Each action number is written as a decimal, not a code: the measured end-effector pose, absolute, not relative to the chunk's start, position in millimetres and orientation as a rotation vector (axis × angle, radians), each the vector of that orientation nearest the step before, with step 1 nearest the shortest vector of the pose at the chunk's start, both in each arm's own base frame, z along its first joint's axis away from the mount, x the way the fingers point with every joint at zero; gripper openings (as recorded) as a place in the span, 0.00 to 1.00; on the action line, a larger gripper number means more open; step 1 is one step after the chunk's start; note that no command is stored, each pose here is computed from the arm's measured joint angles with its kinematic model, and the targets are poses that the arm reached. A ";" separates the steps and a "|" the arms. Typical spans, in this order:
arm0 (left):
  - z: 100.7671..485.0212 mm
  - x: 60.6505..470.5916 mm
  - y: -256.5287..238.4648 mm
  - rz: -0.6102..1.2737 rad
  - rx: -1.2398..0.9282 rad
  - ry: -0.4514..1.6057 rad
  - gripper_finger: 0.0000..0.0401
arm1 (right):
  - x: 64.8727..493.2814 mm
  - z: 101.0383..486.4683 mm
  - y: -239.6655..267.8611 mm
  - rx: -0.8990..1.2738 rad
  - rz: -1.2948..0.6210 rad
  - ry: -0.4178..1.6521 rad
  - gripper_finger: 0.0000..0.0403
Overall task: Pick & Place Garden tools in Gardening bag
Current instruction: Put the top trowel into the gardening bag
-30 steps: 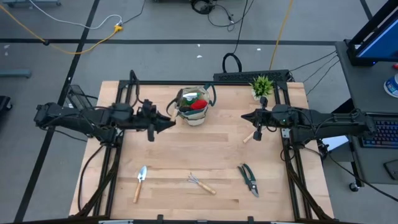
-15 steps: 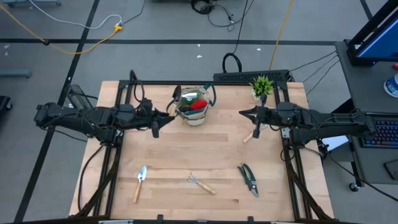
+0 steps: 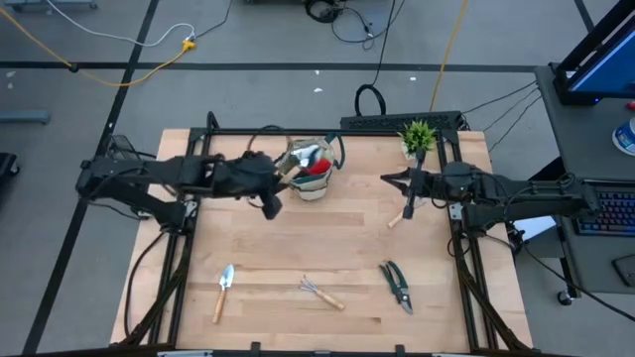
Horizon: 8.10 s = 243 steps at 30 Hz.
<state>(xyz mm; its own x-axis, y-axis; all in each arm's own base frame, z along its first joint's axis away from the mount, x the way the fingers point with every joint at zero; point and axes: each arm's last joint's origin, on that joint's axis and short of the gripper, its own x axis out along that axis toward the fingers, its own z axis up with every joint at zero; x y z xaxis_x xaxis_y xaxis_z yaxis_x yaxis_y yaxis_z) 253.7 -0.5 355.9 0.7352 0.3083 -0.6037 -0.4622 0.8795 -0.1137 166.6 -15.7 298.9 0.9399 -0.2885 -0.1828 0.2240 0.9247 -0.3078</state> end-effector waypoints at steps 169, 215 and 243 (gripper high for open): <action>324.5 366.5 36.1 0.268 -0.271 0.965 0.18 | 353.3 283.1 -6.5 -0.731 -0.245 0.797 0.15; 320.9 290.1 31.1 0.522 -0.256 1.175 0.73 | 337.7 285.4 -31.0 -0.378 -0.493 0.833 0.15; 258.2 191.2 14.2 0.380 -0.497 0.426 0.73 | 326.8 368.8 -56.3 -0.071 -0.333 0.175 0.15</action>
